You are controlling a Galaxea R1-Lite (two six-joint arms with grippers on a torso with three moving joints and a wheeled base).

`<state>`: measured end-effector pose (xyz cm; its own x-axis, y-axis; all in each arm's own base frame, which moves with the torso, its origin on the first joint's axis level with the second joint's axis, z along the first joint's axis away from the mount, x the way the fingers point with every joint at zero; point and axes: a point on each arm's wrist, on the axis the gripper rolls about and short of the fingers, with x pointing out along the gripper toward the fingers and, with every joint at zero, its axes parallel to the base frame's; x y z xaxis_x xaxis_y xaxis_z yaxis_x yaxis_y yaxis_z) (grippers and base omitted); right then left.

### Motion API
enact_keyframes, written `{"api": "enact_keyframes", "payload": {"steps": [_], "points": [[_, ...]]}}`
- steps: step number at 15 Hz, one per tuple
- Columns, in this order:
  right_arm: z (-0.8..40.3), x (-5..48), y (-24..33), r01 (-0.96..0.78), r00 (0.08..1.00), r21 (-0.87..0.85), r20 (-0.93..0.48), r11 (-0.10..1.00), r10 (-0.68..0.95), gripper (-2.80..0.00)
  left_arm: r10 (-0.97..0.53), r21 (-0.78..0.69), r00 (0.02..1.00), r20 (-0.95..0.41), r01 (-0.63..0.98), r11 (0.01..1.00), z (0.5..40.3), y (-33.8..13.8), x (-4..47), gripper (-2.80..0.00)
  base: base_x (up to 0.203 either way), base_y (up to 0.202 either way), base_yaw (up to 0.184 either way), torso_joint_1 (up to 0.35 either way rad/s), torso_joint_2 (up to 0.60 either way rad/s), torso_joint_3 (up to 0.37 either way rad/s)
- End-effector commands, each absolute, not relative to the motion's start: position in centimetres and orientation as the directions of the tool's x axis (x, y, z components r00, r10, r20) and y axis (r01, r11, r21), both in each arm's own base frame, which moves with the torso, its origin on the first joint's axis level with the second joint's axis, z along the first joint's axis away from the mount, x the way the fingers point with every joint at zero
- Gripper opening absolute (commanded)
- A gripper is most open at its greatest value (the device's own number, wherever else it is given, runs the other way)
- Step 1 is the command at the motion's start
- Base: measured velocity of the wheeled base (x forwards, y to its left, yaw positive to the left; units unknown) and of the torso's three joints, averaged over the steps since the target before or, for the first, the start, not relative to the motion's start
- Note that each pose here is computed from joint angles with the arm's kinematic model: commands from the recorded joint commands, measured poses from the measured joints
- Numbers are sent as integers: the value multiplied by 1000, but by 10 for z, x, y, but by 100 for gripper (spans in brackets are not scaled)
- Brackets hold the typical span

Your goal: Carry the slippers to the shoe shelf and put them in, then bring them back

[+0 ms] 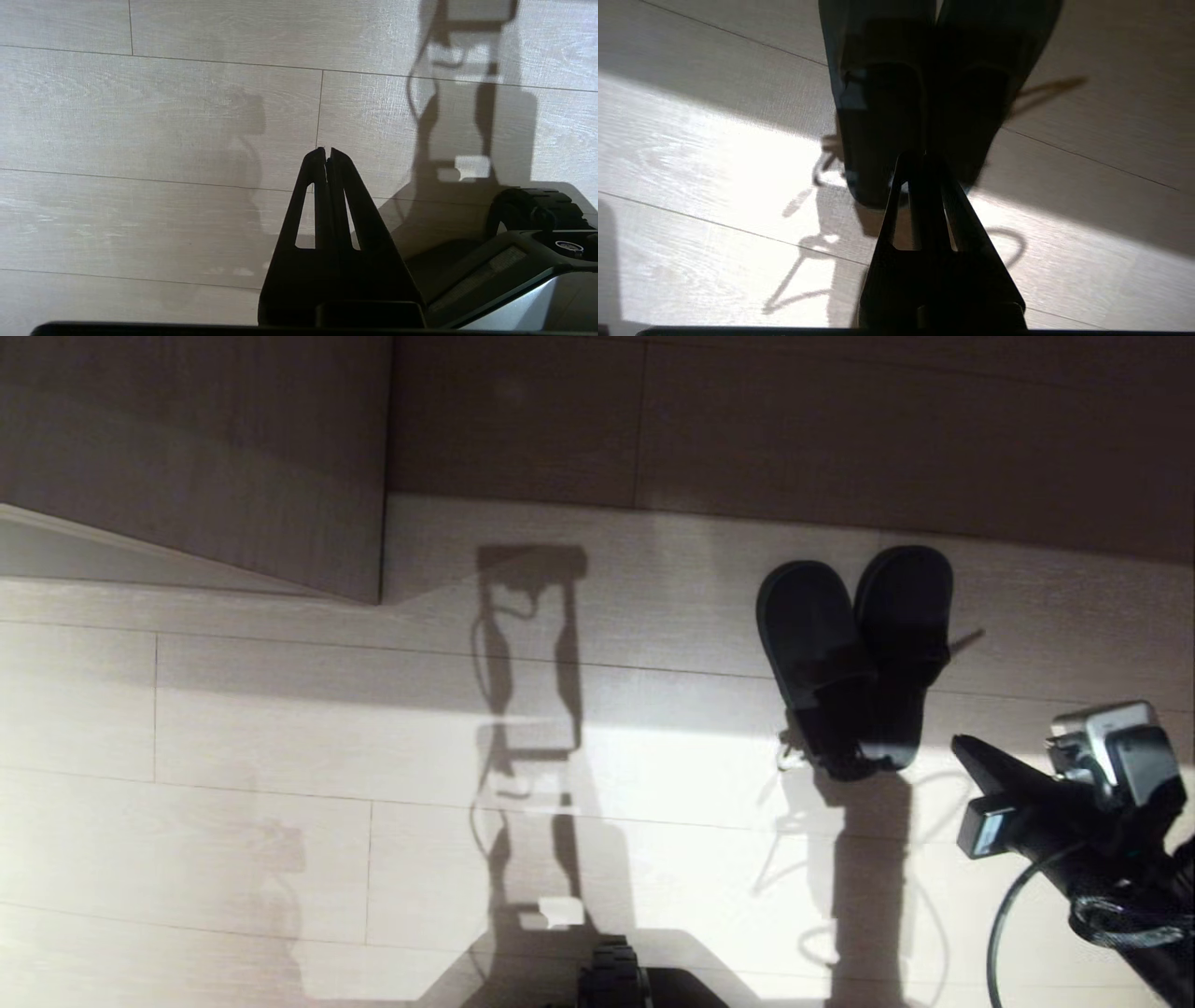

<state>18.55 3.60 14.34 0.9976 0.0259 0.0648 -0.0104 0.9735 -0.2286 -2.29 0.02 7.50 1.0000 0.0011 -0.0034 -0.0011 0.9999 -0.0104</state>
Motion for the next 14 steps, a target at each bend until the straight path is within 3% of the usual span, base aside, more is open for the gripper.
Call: {"api": "enact_keyframes", "payload": {"steps": [1, 9, 14], "points": [[162, 150, 28, 17, 983, -205, 185, 979, 22, -280, 2, -11, 1000, -6, -2, 1000, 75, 0, -23, -280, 0, 0, 0, 0, 0, 0], [180, 43, 4, 79, 917, -160, 398, 984, -9, -280, 2, -11, 1000, -5, -2, 1000, 75, 0, -23, -280, 0, 0, 0, 0, 0, 0], [152, -1, -4, 187, 917, -143, 381, 972, -120, -280, 2, -11, 1000, -5, -2, 1000, 75, 0, -23, -280, 0, 0, 0, 0, 0, 0]]}}
